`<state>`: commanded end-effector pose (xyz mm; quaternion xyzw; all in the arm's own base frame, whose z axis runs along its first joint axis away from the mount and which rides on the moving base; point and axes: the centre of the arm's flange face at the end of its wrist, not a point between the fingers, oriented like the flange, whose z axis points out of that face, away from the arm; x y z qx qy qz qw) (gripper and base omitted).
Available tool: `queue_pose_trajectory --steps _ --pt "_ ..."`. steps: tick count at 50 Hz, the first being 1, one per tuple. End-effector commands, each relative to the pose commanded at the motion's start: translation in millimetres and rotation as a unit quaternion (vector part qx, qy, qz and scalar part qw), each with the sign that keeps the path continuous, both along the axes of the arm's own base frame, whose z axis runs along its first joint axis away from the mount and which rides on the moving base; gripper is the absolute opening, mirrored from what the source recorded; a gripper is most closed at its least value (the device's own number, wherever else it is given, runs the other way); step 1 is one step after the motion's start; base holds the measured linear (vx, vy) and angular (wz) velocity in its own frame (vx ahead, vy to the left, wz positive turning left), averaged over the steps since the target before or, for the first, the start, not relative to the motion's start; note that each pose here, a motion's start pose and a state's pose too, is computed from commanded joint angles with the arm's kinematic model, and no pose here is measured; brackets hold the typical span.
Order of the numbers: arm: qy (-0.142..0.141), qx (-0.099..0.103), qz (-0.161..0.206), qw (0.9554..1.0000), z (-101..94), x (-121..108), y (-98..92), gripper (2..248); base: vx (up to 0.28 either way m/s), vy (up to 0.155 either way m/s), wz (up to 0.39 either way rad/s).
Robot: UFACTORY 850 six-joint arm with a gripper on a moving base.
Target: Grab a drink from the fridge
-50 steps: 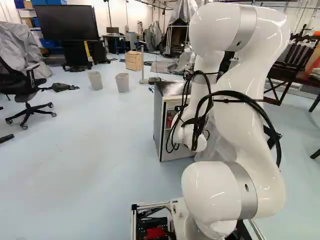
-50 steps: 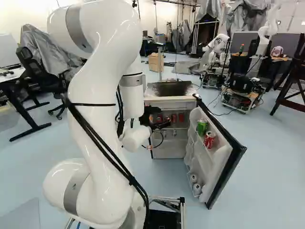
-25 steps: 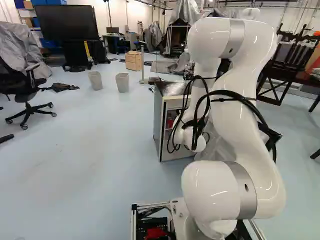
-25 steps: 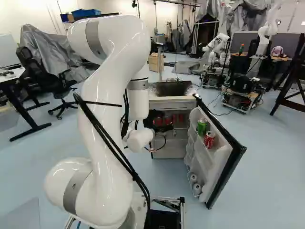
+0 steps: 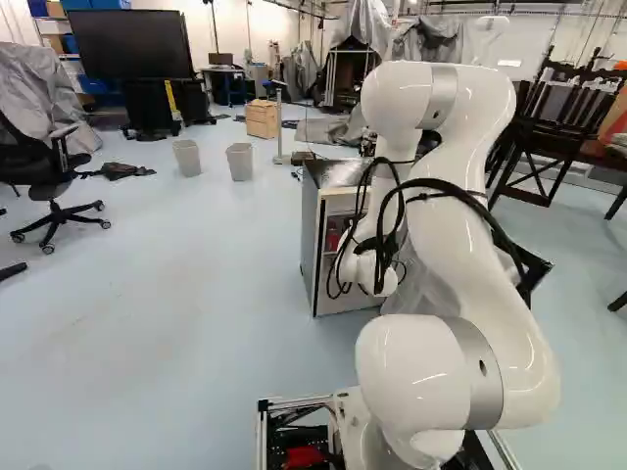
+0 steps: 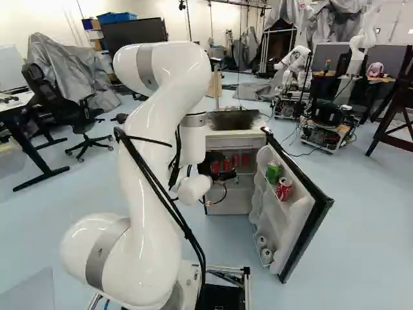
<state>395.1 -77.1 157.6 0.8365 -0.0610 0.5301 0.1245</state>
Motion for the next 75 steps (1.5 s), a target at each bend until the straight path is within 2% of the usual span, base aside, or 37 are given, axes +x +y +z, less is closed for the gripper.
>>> queue_pose_trajectory --steps 30,75 --pt "0.005 0.005 0.008 0.9999 -43.8 30.9 -11.3 247 0.000 0.000 0.000" --pt "0.005 0.029 0.071 0.9971 -108.9 62.7 -27.7 247 0.000 0.000 0.000"
